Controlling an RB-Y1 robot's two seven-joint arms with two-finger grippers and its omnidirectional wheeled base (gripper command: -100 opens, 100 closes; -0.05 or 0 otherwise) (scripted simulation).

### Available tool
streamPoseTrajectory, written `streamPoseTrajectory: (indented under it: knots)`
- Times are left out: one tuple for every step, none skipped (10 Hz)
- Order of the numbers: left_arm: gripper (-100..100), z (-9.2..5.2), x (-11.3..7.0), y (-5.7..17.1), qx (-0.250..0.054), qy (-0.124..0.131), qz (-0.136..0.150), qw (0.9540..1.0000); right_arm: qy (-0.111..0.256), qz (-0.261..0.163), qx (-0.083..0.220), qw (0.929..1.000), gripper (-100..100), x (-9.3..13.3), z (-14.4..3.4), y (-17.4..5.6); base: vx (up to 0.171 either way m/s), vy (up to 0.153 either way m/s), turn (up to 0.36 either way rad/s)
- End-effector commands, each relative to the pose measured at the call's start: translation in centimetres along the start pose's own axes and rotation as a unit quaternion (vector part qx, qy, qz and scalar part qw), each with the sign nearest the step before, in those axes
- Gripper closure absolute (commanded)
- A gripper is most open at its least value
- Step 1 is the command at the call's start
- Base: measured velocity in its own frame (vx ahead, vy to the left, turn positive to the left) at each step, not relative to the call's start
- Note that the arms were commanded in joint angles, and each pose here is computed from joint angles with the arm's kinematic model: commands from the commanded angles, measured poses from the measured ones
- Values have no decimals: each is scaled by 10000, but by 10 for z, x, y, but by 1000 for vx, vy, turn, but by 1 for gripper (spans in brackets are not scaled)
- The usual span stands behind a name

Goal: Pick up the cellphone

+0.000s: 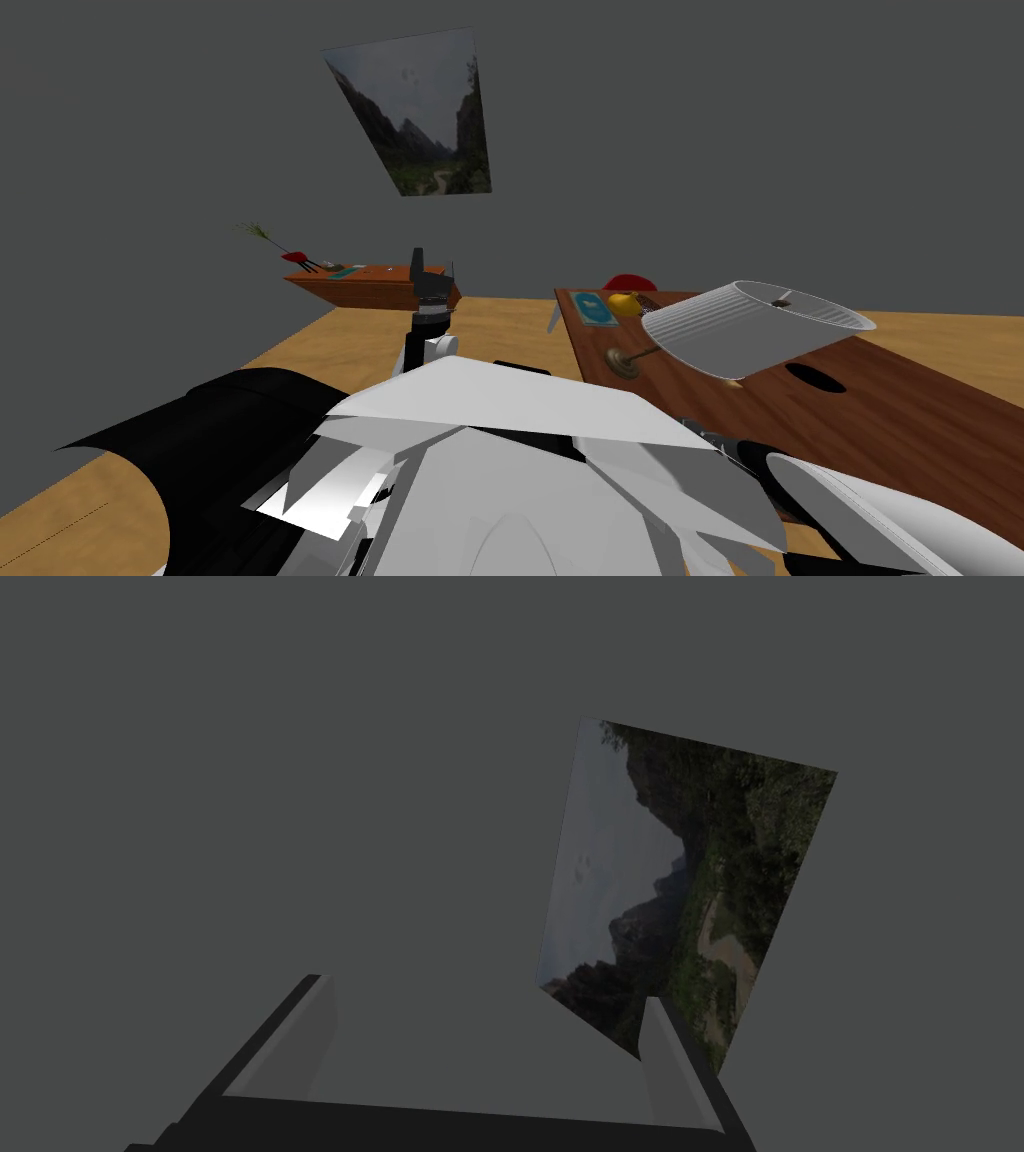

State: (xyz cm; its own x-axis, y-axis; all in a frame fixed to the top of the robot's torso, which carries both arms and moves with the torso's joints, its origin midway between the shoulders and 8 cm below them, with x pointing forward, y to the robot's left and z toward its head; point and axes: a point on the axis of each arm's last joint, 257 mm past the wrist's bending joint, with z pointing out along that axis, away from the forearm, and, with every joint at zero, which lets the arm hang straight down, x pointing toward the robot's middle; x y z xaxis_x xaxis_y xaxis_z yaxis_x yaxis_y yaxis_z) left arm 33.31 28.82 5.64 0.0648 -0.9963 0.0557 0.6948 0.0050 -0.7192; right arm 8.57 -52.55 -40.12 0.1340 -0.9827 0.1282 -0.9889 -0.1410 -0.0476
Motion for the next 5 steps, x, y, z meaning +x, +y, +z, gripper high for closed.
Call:
streamPoseTrajectory:
  knots:
    - [0,0,0,0,0,0,0,10000,-6,-26,4,10000,100,-1,-8,-5,-5,1,-84]
    - [0,0,0,0,0,0,0,10000,-11,-55,0,10000,100,0,-15,-9,-9,4,-90]
    - [0,0,0,0,0,0,0,10000,-15,-77,-4,10000,100,0,-19,-12,-9,6,-46]
    - [0,0,0,0,0,0,0,10000,-10,-65,-1,10000,100,0,-16,-9,0,0,0]
    - [0,0,0,0,0,0,0,10000,-12,-64,-9,10000,0,0,-17,-9,0,0,0]
